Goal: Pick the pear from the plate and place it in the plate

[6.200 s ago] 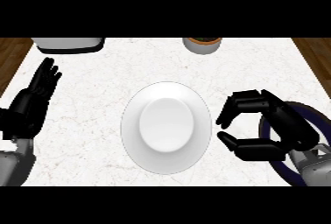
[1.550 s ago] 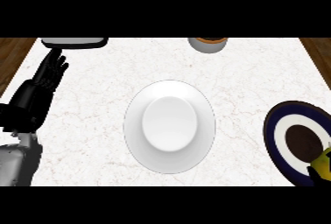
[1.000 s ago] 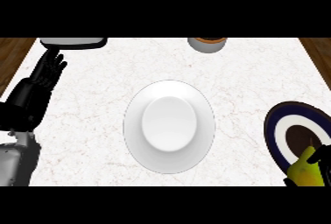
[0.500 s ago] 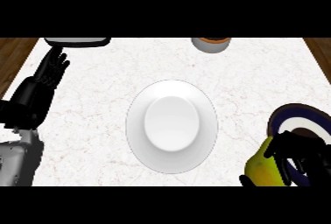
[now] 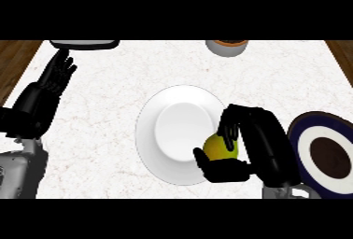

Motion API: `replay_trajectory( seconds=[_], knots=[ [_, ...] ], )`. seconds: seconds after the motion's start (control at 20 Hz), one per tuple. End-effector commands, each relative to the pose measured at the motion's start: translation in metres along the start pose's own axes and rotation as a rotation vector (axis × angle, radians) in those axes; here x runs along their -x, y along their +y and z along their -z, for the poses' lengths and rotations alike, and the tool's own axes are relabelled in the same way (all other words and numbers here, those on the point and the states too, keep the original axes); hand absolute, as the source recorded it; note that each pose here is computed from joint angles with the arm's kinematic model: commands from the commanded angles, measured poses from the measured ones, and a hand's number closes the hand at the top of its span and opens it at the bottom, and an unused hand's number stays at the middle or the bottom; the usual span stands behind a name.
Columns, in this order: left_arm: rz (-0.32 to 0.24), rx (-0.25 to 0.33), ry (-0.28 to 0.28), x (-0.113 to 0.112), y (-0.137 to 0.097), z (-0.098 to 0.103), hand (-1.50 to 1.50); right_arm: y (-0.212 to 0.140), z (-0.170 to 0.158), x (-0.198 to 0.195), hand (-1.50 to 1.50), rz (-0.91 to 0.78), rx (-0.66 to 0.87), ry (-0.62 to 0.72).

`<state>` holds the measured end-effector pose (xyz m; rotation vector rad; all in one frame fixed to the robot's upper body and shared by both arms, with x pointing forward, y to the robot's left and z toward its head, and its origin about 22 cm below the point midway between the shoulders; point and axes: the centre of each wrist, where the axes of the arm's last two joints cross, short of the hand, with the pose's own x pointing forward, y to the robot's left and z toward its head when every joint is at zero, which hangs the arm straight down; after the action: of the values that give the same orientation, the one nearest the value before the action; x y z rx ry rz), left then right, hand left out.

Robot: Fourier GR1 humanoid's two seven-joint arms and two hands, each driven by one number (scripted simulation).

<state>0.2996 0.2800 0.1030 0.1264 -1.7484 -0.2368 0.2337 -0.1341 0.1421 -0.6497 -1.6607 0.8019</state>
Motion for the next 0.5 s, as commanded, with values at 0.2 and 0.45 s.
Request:
replay_trajectory(
  seconds=[0.2, 0.45],
  knots=[
    [0.004, -0.004, 0.004, -0.004, 0.004, 0.007, 0.00, 0.050, 0.072, -0.020, 1.50, -0.045, -0.024, 0.074],
    [0.003, -0.002, -0.008, 0.010, -0.007, -0.007, 0.00, 0.108, 0.078, -0.012, 1.50, -0.110, -0.054, 0.075]
  ],
)
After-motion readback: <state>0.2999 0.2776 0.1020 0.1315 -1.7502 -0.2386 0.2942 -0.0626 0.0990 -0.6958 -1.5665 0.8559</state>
